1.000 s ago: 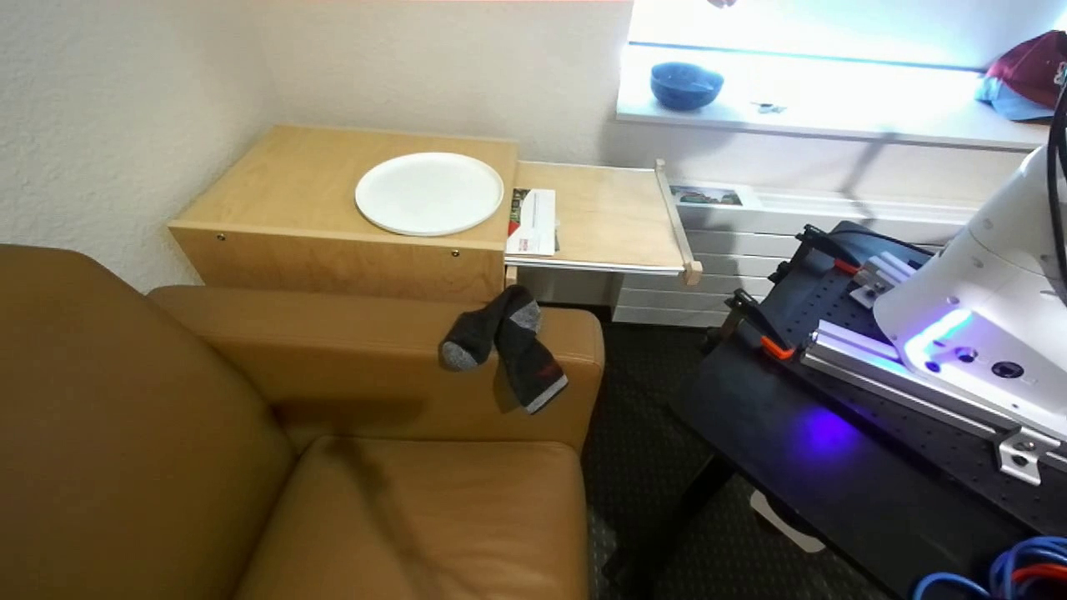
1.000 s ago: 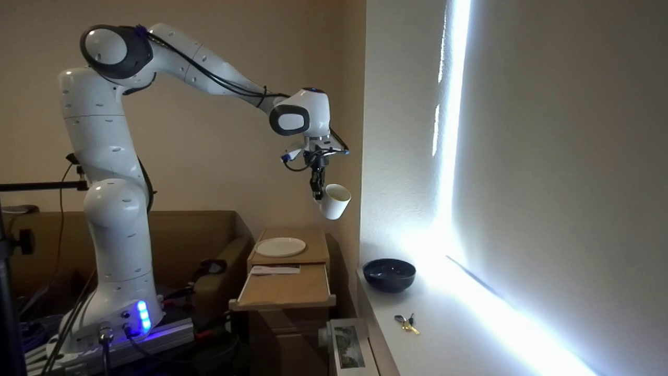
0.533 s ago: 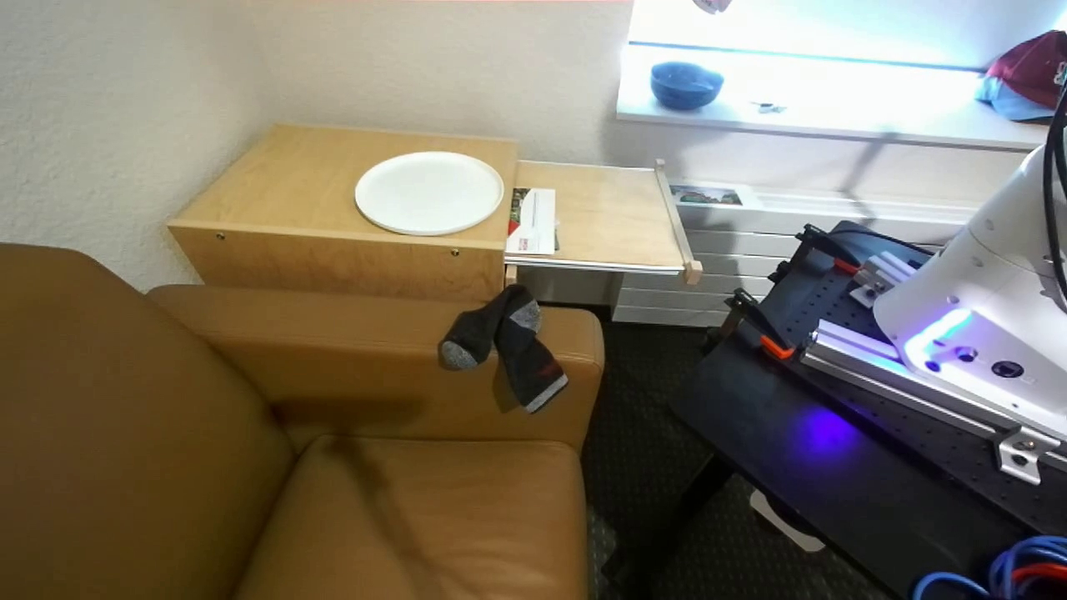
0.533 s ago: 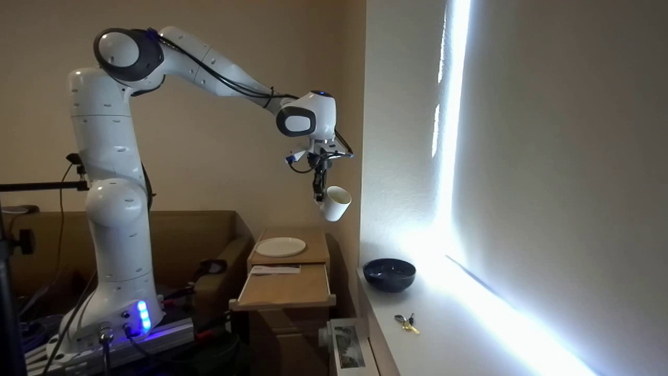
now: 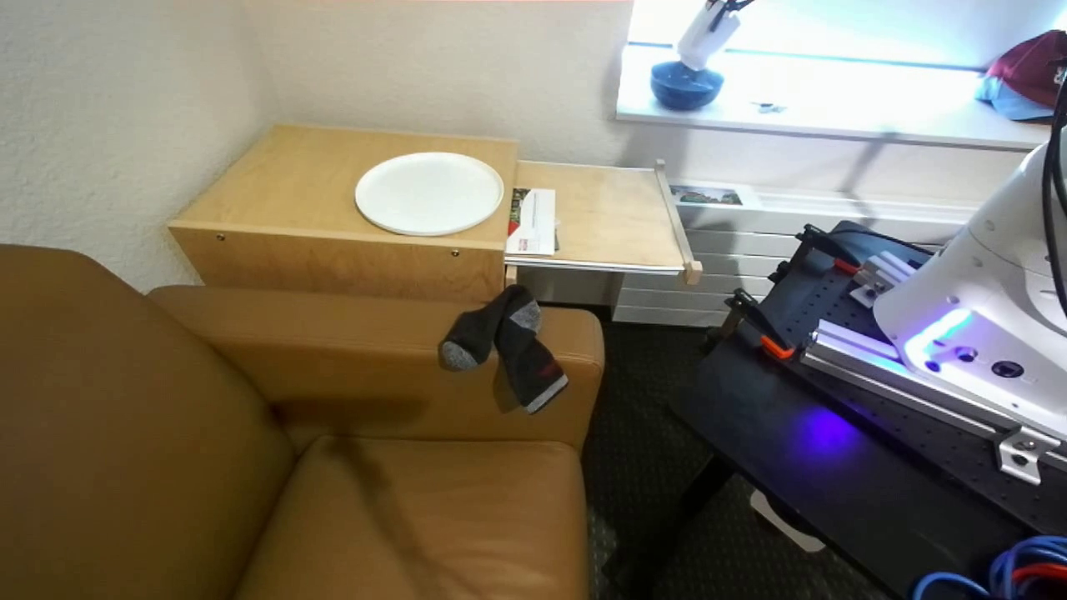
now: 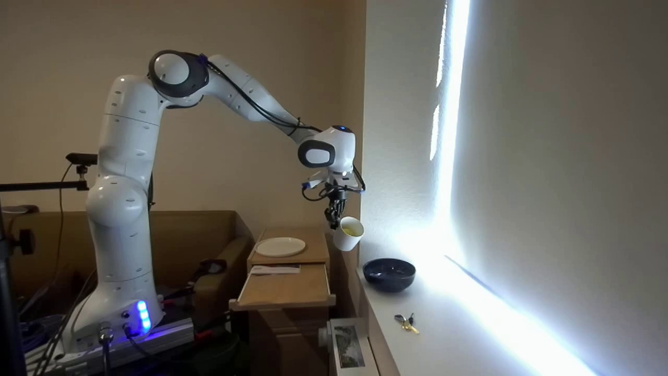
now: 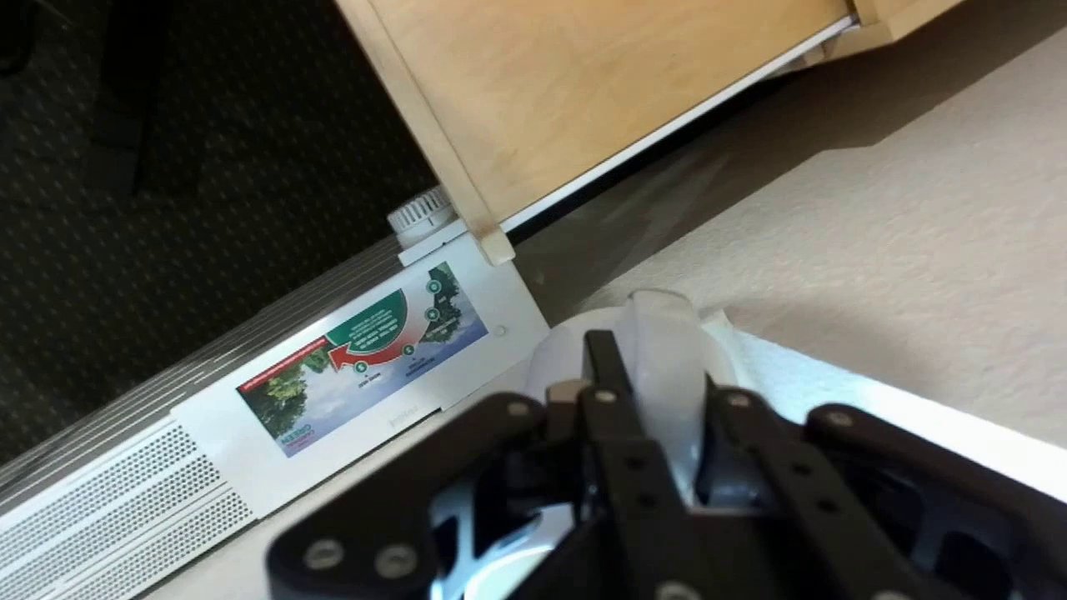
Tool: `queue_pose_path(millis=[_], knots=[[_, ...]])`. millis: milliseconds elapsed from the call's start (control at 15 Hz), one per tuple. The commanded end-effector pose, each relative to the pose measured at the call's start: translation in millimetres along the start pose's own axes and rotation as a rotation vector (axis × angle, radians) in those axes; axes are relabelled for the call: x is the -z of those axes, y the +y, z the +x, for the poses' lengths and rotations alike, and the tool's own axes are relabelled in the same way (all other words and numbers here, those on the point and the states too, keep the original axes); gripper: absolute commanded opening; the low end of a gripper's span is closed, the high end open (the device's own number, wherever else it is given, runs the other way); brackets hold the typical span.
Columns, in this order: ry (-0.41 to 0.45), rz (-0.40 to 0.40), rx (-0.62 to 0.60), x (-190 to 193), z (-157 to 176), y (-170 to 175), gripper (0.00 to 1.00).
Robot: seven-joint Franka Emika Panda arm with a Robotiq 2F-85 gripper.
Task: Pour the content from the mug into the bowl
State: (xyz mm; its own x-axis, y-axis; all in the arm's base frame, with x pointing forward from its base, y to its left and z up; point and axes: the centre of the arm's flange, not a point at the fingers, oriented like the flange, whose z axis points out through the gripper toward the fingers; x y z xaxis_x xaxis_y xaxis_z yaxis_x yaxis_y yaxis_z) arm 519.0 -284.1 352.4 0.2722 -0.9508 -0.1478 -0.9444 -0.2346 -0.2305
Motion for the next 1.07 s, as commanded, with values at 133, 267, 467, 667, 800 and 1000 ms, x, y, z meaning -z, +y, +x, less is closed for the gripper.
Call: queue_pose_path(millis=[133, 267, 467, 667, 800, 1000], knots=[[-0.037, 0.136, -0.170, -9, 50, -49, 0.04], [-0.041, 0.163, -0.231, -12, 77, -50, 0.04], [-0.056, 0.207, -0.302, -23, 92, -60, 0.04], [-0.046, 0.187, -0.310, -33, 83, -48, 0.15], [-0.046, 0.189, -0.322, -37, 87, -51, 0.15], [-0.083, 0.199, -0.370, -50, 93, -54, 0.04]])
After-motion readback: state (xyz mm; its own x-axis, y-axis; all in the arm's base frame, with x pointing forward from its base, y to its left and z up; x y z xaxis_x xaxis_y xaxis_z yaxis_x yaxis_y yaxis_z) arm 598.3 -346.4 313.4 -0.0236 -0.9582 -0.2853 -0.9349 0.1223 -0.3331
